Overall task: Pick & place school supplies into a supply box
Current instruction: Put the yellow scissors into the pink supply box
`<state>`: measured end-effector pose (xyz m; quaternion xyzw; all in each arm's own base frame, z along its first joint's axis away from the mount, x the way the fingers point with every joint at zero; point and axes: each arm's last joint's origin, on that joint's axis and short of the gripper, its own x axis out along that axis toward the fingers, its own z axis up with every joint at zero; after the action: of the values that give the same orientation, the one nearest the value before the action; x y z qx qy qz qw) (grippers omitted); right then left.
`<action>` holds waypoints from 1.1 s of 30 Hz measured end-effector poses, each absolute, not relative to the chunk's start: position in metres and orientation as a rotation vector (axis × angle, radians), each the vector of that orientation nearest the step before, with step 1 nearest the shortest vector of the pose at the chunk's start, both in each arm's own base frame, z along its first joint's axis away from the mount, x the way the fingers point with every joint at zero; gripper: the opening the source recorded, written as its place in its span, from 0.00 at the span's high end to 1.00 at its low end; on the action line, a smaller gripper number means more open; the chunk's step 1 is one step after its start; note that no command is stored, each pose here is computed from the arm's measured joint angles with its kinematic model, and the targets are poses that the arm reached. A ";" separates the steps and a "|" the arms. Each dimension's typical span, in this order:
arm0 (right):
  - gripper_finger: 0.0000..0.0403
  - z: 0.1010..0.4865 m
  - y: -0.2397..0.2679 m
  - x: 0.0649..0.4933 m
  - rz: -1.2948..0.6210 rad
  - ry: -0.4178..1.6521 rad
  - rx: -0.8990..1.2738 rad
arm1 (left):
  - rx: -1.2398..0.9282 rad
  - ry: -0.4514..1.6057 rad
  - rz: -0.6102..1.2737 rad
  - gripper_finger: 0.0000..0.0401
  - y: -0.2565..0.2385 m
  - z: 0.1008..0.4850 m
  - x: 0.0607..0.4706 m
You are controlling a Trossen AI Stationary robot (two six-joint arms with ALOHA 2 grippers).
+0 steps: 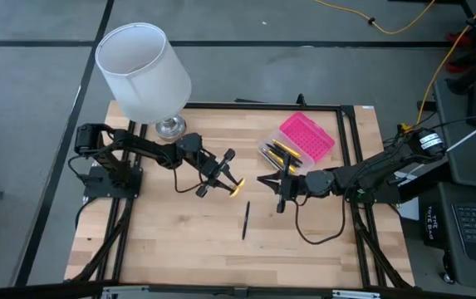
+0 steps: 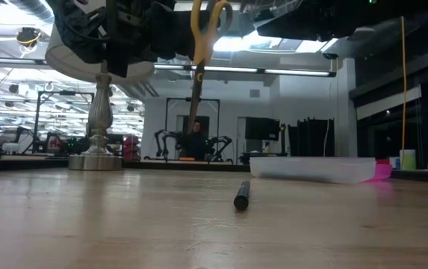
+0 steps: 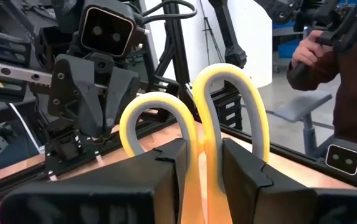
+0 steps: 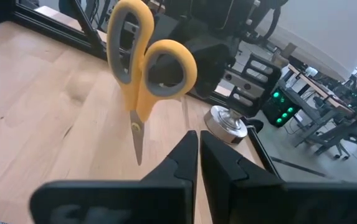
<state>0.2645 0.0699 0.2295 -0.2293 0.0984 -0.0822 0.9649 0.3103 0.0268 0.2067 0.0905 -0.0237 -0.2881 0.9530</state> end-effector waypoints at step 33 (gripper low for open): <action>0.54 0.243 0.051 0.277 0.100 0.062 -0.332 | 0.260 -0.085 -0.669 0.83 0.016 0.207 0.310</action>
<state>0.2770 0.0506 0.2432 -0.1654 0.0310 0.0500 0.9845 0.3103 0.0159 0.2071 0.1274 -0.0415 -0.3275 0.9353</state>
